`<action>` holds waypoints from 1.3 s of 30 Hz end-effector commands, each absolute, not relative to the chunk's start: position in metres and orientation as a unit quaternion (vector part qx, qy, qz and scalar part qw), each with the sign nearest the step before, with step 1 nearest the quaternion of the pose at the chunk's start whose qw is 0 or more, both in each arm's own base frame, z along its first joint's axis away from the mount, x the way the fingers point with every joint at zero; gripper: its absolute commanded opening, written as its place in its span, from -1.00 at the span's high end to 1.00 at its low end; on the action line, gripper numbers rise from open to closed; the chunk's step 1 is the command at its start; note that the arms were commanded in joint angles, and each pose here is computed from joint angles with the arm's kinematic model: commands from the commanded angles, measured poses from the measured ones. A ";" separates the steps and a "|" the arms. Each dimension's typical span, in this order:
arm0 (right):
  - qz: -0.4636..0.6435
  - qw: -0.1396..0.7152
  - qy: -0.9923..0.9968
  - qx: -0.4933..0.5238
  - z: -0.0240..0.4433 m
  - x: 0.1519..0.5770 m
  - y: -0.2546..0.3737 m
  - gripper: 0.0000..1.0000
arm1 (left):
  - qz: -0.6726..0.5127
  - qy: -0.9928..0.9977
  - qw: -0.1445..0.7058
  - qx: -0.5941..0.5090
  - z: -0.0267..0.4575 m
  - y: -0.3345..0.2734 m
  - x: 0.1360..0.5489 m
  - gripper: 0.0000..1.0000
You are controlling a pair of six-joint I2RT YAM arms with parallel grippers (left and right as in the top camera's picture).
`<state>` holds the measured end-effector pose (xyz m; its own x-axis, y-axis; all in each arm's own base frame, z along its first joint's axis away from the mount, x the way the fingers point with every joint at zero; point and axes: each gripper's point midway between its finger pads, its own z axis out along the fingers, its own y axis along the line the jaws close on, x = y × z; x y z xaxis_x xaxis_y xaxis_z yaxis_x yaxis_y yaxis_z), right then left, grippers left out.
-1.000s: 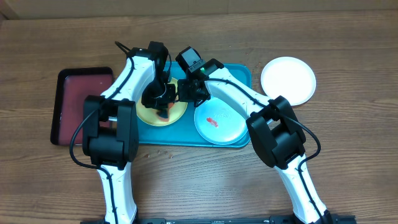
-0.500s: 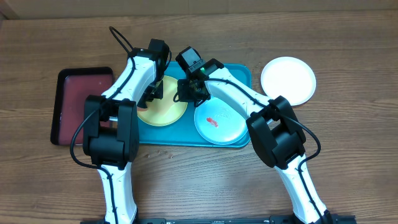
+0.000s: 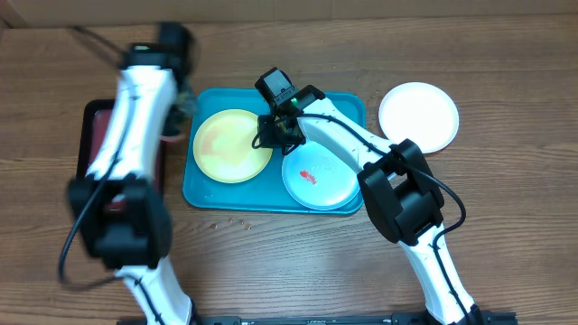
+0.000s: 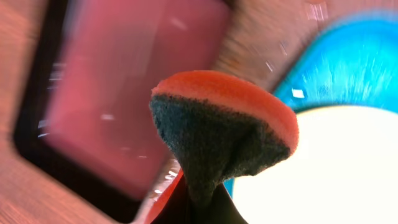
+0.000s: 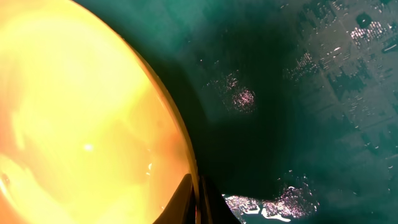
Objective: Clean dirty plates on tray and stack at the side
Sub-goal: 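Lift the sponge off and return left gripper above the red tray, then lift the yellow plate off the blue tray with the right gripper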
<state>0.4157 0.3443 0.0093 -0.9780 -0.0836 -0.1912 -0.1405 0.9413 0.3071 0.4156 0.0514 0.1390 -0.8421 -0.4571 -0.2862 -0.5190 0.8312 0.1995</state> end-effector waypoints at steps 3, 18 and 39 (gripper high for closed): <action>0.144 0.120 0.976 -0.106 0.016 0.425 0.349 0.93 | 0.111 0.913 0.161 -0.358 0.197 0.109 0.393 0.91; -0.110 0.366 0.906 -0.184 0.157 0.461 0.345 0.92 | 0.082 0.880 0.090 -0.459 0.152 0.169 0.353 0.91; -0.431 0.446 0.733 -0.280 0.257 0.442 0.343 0.93 | 0.082 0.881 0.082 -0.459 0.128 0.168 0.351 0.92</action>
<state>0.4455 0.3543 0.2065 -0.4538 -0.8011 -0.3903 -0.1186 0.4885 -0.8645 0.3504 0.1691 0.1337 -0.5795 -0.7813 -0.2318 -0.8114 0.5798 0.0741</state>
